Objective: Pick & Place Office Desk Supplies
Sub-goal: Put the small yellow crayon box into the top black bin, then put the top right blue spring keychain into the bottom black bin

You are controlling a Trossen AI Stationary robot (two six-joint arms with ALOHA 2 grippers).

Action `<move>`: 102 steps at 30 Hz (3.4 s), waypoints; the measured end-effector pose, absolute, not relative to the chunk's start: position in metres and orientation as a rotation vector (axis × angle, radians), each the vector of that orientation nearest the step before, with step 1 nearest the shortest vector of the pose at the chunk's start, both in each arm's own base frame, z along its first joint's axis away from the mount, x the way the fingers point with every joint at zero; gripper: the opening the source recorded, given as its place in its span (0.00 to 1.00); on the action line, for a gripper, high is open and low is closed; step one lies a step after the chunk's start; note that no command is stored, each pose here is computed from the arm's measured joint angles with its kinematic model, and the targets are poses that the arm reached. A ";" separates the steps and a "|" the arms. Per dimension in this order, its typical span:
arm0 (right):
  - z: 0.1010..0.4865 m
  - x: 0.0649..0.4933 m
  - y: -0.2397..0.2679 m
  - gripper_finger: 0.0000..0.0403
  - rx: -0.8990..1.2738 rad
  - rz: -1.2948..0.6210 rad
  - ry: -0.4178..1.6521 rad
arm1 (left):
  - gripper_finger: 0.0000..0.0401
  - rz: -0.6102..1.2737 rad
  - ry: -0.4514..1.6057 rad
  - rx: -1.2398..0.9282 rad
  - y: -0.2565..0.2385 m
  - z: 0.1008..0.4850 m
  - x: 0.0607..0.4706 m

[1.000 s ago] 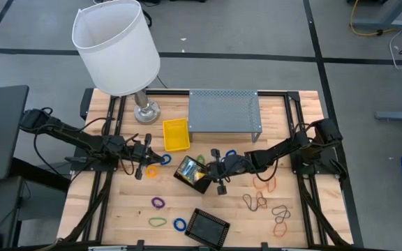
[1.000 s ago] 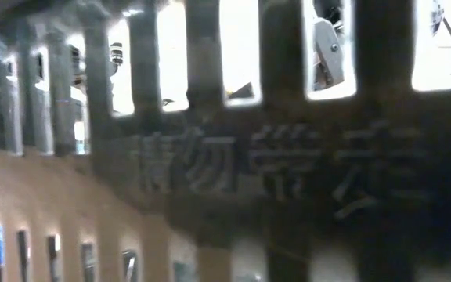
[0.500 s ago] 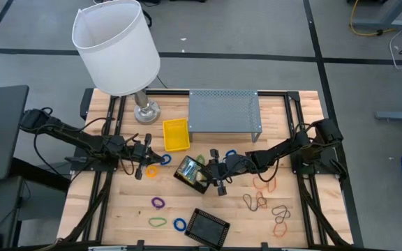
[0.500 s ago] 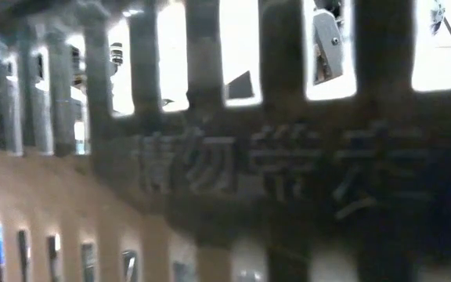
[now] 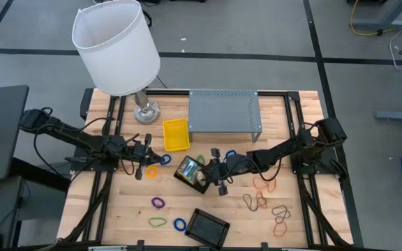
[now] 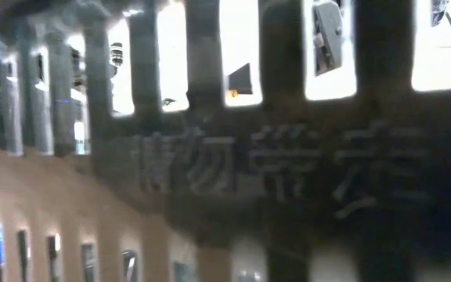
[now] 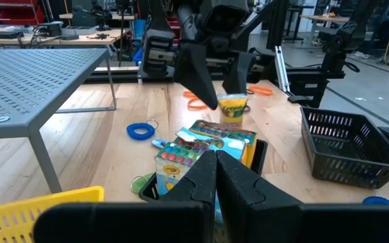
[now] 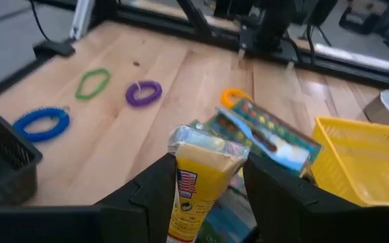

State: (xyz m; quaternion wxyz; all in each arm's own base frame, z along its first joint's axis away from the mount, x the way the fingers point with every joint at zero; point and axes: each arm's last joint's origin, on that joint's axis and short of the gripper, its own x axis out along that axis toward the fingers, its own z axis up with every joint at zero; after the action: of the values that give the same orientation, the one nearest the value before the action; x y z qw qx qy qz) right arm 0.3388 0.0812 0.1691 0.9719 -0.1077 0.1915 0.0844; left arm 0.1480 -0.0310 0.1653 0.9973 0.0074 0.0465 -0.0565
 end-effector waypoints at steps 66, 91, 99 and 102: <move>0.193 0.272 0.075 0.67 -0.133 0.160 0.882 | 0.04 -0.032 0.132 0.031 -0.021 0.169 0.117; 0.166 0.276 -0.008 0.67 -0.084 0.106 1.153 | 0.04 0.051 0.151 0.146 -0.018 0.168 0.115; 0.167 0.291 -0.005 0.67 -0.097 0.141 1.169 | 0.04 -0.120 0.143 0.152 -0.023 0.168 0.115; 0.162 0.292 -0.004 0.67 -0.083 0.163 1.186 | 0.04 -0.167 0.139 0.146 -0.025 0.168 0.115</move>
State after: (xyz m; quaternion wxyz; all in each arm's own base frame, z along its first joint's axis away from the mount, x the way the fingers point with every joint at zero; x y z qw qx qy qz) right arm 0.2925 -0.0043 0.1622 0.8252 -0.0389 0.5582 0.0768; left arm 0.1149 -0.0248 0.1680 0.9914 0.0730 0.0695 -0.0831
